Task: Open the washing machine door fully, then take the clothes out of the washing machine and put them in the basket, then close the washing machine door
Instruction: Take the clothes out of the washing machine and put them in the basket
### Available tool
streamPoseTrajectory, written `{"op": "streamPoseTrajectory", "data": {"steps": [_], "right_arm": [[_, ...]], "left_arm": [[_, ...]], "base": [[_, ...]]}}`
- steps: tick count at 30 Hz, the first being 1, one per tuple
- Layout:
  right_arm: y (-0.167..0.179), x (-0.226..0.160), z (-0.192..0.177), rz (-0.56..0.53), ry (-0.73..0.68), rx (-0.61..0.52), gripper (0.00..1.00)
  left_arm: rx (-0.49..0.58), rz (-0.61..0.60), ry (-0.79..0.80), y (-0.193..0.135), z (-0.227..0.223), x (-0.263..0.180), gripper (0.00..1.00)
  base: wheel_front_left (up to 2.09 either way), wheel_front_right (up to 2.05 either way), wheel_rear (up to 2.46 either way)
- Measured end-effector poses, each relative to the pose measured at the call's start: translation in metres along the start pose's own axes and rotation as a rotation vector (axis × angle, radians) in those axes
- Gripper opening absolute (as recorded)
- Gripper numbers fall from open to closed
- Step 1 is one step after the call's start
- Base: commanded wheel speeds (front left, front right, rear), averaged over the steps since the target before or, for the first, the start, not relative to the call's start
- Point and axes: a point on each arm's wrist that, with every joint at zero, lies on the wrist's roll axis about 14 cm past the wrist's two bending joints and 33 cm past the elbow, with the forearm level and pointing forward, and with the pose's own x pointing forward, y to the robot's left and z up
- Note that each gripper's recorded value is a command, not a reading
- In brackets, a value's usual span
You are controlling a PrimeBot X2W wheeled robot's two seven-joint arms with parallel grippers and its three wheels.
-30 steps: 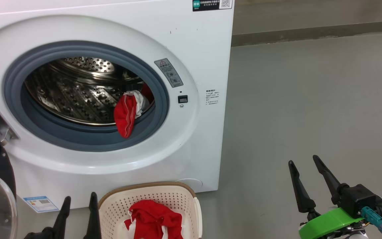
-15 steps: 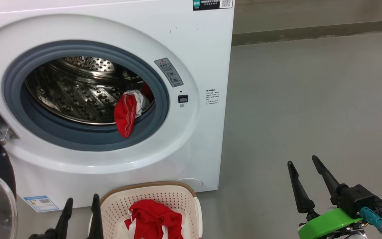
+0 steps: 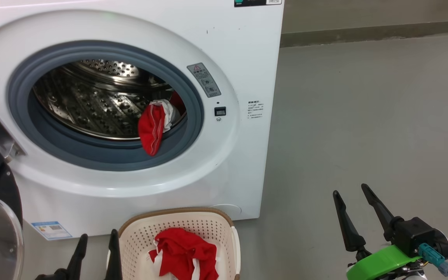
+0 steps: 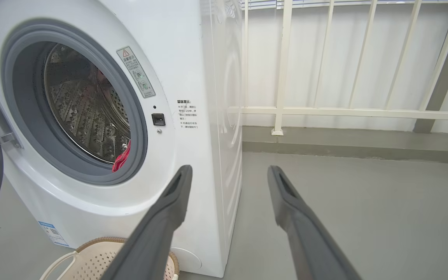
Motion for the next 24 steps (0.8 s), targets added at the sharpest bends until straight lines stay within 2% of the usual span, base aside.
{"op": "streamPoseTrajectory", "data": {"steps": [10, 24], "right_arm": [[0.003, 0.008, -0.015, 0.015, 0.046, -0.013, 1.00], [-0.004, 0.044, -0.029, 0.011, 0.072, -0.021, 1.00]], "left_arm": [[-0.001, -0.024, 0.007, -0.006, 0.000, 0.028, 1.00], [0.002, -0.083, -0.008, -0.018, 0.002, 0.118, 1.00]], "base": [[0.00, 0.00, 0.00], [0.00, 0.00, 0.00]]}}
